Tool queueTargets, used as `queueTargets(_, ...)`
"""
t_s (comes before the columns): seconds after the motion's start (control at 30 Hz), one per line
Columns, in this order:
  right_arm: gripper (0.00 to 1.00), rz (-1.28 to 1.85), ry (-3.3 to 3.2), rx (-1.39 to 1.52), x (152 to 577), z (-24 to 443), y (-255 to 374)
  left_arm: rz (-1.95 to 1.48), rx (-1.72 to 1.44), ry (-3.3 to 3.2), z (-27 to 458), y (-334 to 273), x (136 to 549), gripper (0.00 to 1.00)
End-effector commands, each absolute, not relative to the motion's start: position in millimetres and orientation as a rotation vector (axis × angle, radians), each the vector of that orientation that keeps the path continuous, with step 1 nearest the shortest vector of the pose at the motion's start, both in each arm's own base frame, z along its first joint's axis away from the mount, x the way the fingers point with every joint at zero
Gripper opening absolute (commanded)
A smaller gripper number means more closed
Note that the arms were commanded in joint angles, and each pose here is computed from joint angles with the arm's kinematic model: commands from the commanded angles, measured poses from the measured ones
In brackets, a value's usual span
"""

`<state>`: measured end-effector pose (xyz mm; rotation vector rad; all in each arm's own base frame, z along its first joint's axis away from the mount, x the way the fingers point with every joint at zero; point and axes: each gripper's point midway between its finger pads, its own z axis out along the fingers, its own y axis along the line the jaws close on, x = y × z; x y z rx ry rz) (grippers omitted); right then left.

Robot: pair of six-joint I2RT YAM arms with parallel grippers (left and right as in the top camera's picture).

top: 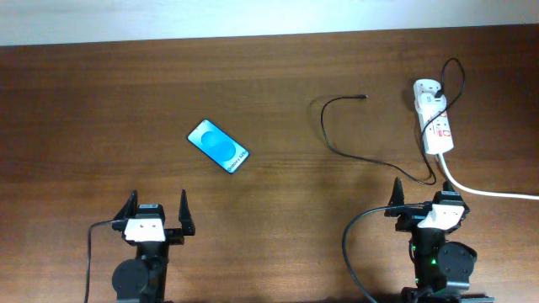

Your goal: Plug charger to phone and switch on socket

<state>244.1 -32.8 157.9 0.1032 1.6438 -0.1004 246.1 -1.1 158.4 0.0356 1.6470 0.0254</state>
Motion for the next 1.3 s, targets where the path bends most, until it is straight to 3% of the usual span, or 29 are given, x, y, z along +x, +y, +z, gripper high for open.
queueTargets(0.0,0.99,-0.098,1.649,0.097,244.1,155.3,-31.8,0.028,0.057,1.649,156.5,-2.6,246.0,0.99)
queueTargets(0.77,0.99,-0.098,1.649,0.097,244.1,155.3,-31.8,-0.095,-0.067,1.649,157.6,-3.5,245.8,0.99)
queueTargets(1.27,0.99,-0.098,1.649,0.097,244.1,155.3,-31.8,-0.093,-0.070,1.694,182.4,-3.3,248.1,0.99)
